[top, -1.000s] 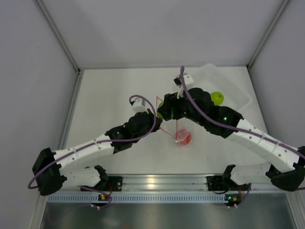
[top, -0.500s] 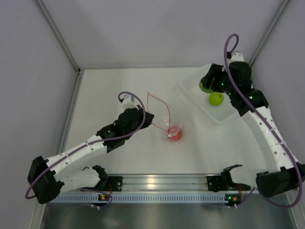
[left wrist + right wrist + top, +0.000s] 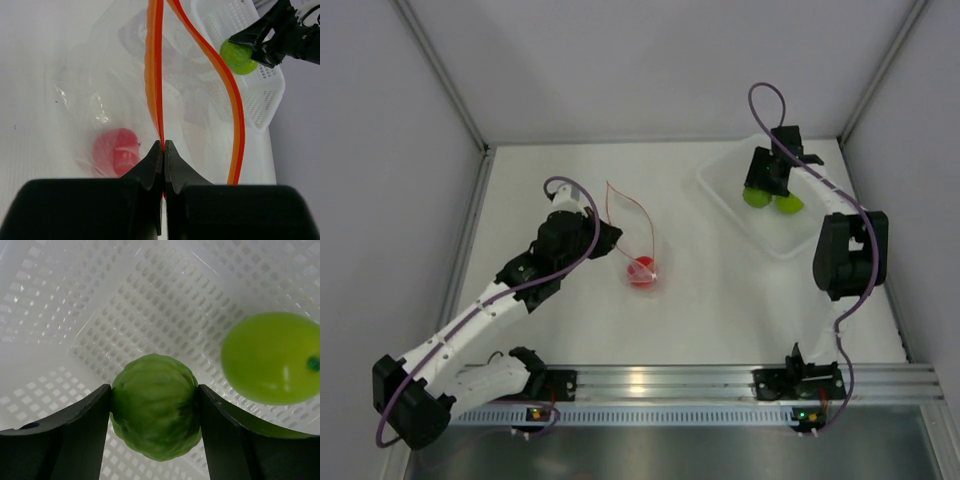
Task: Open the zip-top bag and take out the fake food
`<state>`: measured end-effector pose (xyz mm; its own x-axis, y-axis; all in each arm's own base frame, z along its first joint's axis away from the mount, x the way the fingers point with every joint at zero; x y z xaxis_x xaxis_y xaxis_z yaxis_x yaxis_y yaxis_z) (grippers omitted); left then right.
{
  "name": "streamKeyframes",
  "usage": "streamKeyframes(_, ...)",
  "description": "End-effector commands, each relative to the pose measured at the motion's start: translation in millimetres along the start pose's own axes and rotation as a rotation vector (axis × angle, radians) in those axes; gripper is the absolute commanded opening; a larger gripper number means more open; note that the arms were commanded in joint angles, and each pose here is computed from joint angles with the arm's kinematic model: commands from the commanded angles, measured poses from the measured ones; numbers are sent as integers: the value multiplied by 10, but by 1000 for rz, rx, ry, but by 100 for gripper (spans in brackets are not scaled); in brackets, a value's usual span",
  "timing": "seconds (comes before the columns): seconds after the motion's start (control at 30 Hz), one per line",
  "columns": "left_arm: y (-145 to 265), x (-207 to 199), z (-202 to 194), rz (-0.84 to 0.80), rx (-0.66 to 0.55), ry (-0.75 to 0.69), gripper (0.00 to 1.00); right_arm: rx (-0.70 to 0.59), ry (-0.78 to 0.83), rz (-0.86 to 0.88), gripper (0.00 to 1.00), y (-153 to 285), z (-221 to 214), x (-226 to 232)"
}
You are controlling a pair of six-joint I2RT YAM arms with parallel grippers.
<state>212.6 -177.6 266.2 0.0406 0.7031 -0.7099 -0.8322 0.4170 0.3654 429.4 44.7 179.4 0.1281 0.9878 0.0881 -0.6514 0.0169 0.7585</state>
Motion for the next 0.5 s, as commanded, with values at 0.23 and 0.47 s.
streamKeyframes(0.23,-107,-268,92,-117,134,-59,0,-158,-2,4,99,281,532,57)
streamKeyframes(0.47,-270,-395,49,-160,181,32,0,-209,-50,399,99,895,534,272)
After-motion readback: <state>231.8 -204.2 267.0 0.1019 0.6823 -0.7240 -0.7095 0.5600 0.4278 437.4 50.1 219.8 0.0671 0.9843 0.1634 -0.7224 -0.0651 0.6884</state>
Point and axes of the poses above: each gripper's point midway between its finger pads, its own y axis back along the fingers, its own x axis along the line the jaws close on, z = x × y, the point moved 8 cm from there along y, back along the fingers, and after that the axes turned 7 degrees about y, right-handed, at the moved point
